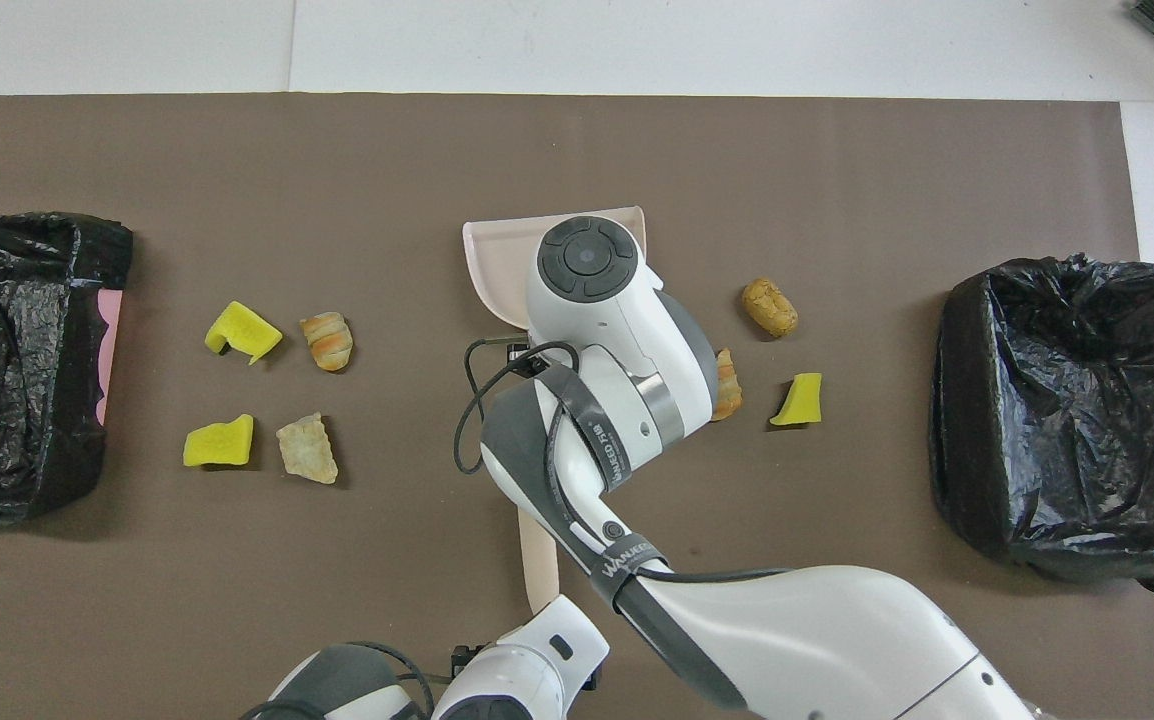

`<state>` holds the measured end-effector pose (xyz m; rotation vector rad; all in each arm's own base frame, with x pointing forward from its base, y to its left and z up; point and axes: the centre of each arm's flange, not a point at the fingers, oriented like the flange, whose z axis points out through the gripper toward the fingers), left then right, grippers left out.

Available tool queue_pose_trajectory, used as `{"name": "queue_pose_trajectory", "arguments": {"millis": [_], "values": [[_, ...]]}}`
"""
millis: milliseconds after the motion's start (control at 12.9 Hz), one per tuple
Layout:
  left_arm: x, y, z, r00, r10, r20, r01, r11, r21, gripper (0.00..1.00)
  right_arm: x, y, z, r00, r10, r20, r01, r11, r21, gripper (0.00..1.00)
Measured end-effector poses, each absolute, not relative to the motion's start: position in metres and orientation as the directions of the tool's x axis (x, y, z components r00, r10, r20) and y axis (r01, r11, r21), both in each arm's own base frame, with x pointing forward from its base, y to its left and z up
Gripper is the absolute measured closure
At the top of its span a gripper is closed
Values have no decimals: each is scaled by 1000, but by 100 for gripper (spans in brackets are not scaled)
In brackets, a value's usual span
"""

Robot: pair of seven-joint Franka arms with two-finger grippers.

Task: Sweep and dump trash in bin
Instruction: 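Lift the dustpan with the right gripper while the left gripper lifts the brush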

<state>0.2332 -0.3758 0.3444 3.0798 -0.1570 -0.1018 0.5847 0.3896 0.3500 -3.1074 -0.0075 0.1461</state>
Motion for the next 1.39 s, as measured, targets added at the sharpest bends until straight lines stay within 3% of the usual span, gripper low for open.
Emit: {"name": "queue_pose_trajectory", "arguments": {"millis": [232, 386, 541, 618, 696, 773, 850, 928, 1005, 1391], "values": [[227, -378, 343, 991, -116, -66, -113, -992, 56, 1, 586, 388, 350, 996, 7, -91, 5, -1000, -25, 69], [225, -379, 342, 990, -121, -66, -118, -992, 55, 7, 587, 386, 350, 996, 31, -84, 30, -1000, -9, 69], [221, -381, 341, 989, -131, -68, -127, -990, 53, 30, 590, 383, 356, 996, 30, -88, 30, -1000, -6, 69], [220, -381, 341, 989, -133, -68, -129, -990, 53, 31, 594, 378, 362, 996, 29, -89, 29, -1000, -5, 69], [219, -381, 341, 989, -133, -68, -130, -990, 52, 42, 598, 372, 368, 995, 39, -93, 38, -999, -6, 69], [219, -381, 341, 989, -133, -68, -130, -990, 52, 42, 604, 364, 377, 995, 52, -91, 51, -999, -10, 69], [219, -381, 341, 989, -133, -69, -130, -990, 52, 50, 611, 353, 388, 994, 63, -88, 62, -998, -17, 69], [219, -381, 340, 989, -133, -69, -130, -990, 51, 66, 619, 339, 400, 994, 67, -85, 65, -998, -26, 69], [219, -381, 340, 989, -133, -70, -129, -990, 51, 74, 626, 324, 412, 994, 72, -82, 69, -997, -36, 69], [238, -373, 358, 988, -92, -121, -91, -996, 15, 74, 649, 259, 473, 978, 196, -71, 192, -979, -66, 69]]}}
